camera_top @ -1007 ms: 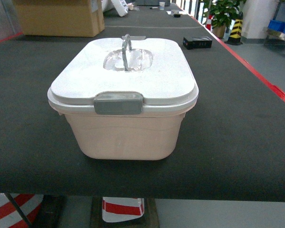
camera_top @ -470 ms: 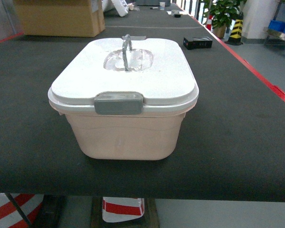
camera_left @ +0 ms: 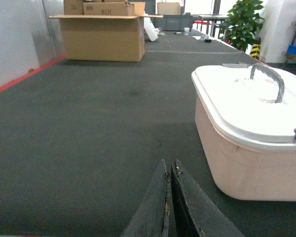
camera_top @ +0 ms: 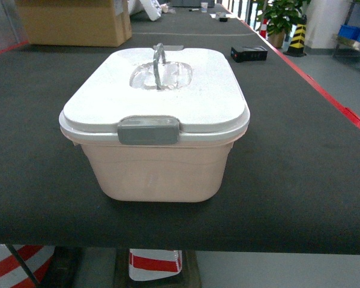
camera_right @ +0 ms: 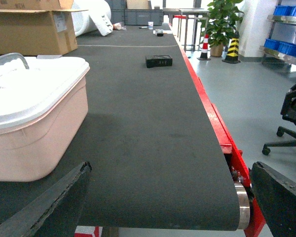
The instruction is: Pick capacitor and pack into box
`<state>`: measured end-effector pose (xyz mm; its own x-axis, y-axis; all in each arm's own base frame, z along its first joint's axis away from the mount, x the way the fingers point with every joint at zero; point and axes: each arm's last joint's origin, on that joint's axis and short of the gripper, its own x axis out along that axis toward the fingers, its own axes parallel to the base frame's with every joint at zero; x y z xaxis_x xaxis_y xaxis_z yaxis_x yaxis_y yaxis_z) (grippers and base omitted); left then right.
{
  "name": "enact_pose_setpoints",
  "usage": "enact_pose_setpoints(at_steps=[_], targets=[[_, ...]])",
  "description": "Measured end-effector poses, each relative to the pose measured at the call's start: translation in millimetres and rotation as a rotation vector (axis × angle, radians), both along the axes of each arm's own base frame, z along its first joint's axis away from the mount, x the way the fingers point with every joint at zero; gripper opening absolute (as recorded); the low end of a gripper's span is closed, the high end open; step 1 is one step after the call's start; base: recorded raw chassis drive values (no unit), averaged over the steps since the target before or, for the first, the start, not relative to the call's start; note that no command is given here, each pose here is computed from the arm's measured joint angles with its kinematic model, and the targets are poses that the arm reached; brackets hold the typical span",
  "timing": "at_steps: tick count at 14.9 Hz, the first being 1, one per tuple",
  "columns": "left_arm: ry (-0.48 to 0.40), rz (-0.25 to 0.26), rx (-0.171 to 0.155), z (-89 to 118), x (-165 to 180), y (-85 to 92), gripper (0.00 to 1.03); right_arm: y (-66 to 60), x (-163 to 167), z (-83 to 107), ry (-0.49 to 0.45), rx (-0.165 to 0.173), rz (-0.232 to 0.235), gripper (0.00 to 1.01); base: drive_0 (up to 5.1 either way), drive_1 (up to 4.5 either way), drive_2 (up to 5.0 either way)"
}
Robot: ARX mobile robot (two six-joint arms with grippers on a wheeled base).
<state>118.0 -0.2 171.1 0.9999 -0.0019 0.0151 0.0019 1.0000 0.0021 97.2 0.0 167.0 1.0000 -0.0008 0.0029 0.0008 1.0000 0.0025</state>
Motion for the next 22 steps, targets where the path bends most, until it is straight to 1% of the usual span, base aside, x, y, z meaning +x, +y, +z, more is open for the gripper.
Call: enact_pose_setpoints(at_steps=[6, 7, 8, 9, 10, 11, 12, 15, 17, 18, 22], targets=[[0.005, 0.000, 0.000, -1, -9, 0.0, 0.02, 0.0, 0, 0.0, 0.000, 0.000, 0.000, 0.98, 0.0, 0.00, 0.0], [0.011, 0.000, 0.000, -2, -11, 0.0, 0.02, 0.0, 0, 0.0, 0.000, 0.000, 0.000, 0.98, 0.0, 0.00, 0.0], [0.048, 0.000, 0.000, -7, -19, 0.1, 0.02, 0.0, 0, 0.0, 0.000, 0.000, 0.000, 0.98, 0.0, 0.00, 0.0], [-0.004, 0.003, 0.000, -1, -21, 0.1, 0.02, 0.0, 0, -0.1, 0.000, 0.000, 0.001, 0.98, 0.0, 0.00, 0.0], [0.023, 0.002, 0.000, -5, -20, 0.1, 0.02, 0.0, 0, 0.1, -0.001, 0.000, 0.000, 0.98, 0.0, 0.00, 0.0], [0.014, 0.000, -0.001, -4, -20, 0.1, 0.10, 0.0, 0, 0.0, 0.000, 0.000, 0.000, 0.98, 0.0, 0.00, 0.0], [0.018, 0.000, -0.001, -4, -20, 0.0, 0.23, 0.0, 0, 0.0, 0.000, 0.000, 0.000, 0.98, 0.0, 0.00, 0.0], [0.017, 0.000, -0.001, -4, -20, 0.0, 0.66, 0.0, 0, 0.0, 0.000, 0.000, 0.000, 0.98, 0.0, 0.00, 0.0], [0.017, 0.000, -0.001, -4, -20, 0.0, 0.93, 0.0, 0, 0.0, 0.000, 0.000, 0.000, 0.98, 0.0, 0.00, 0.0], [0.017, 0.000, -0.001, -4, -20, 0.0, 0.99, 0.0, 0, 0.0, 0.000, 0.000, 0.000, 0.98, 0.0, 0.00, 0.0], [0.017, 0.000, -0.001, -4, -20, 0.0, 0.98, 0.0, 0, 0.0, 0.000, 0.000, 0.000, 0.98, 0.0, 0.00, 0.0]])
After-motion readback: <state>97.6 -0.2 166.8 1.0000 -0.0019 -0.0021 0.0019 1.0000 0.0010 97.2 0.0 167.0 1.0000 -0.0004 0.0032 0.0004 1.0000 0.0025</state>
